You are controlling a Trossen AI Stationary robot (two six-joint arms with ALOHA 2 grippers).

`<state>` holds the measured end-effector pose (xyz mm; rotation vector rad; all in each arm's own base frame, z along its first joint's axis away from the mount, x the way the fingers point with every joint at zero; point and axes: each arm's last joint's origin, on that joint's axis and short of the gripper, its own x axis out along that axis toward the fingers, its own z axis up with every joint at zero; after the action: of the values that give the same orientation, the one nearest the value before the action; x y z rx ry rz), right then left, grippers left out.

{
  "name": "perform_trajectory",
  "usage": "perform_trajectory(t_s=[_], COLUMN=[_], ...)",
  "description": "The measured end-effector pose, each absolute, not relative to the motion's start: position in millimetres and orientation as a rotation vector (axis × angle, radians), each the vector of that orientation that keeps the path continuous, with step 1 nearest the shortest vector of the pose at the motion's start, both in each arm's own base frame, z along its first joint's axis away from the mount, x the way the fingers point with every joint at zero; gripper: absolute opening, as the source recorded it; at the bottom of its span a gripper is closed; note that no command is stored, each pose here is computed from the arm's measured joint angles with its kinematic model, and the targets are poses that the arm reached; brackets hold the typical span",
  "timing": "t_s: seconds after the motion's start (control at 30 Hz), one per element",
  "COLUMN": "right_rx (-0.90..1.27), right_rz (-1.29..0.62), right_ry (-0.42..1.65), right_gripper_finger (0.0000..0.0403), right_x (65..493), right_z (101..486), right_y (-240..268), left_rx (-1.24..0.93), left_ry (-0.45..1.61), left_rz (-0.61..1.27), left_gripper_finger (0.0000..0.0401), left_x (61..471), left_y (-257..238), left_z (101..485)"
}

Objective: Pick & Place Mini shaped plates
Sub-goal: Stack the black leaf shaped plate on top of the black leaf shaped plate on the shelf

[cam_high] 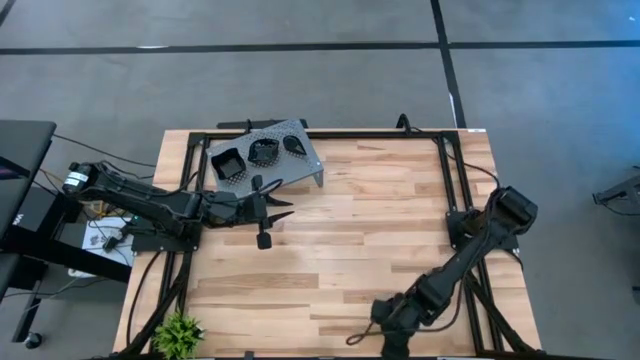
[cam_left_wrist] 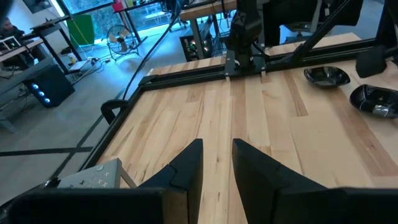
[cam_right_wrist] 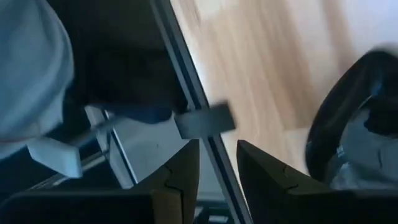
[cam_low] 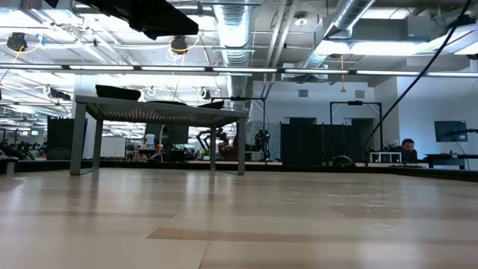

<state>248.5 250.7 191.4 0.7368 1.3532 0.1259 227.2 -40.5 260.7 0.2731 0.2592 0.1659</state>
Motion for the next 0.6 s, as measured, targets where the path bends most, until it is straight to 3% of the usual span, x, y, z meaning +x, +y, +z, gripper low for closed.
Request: perform_trajectory(t_s=[0.37,0.6], right_rx=[0.912,0.951], right_rz=[0.135,0.102], right_ry=[1.681,1.585], right_gripper_finger=[0.0103,0.0103], right_x=[261.1,277.7], right_z=[162.7,164.8], right_y=[245.0,230.6], left_rx=[0.274,0.269], left_ry=[0.252,0.236], left_rz=[0.166,0.168], left_gripper_finger=[0.0088,0.0088], left_x=[227.4,227.8], left_y=[-40.5,-40.6], left_z=[261.4,263.0])
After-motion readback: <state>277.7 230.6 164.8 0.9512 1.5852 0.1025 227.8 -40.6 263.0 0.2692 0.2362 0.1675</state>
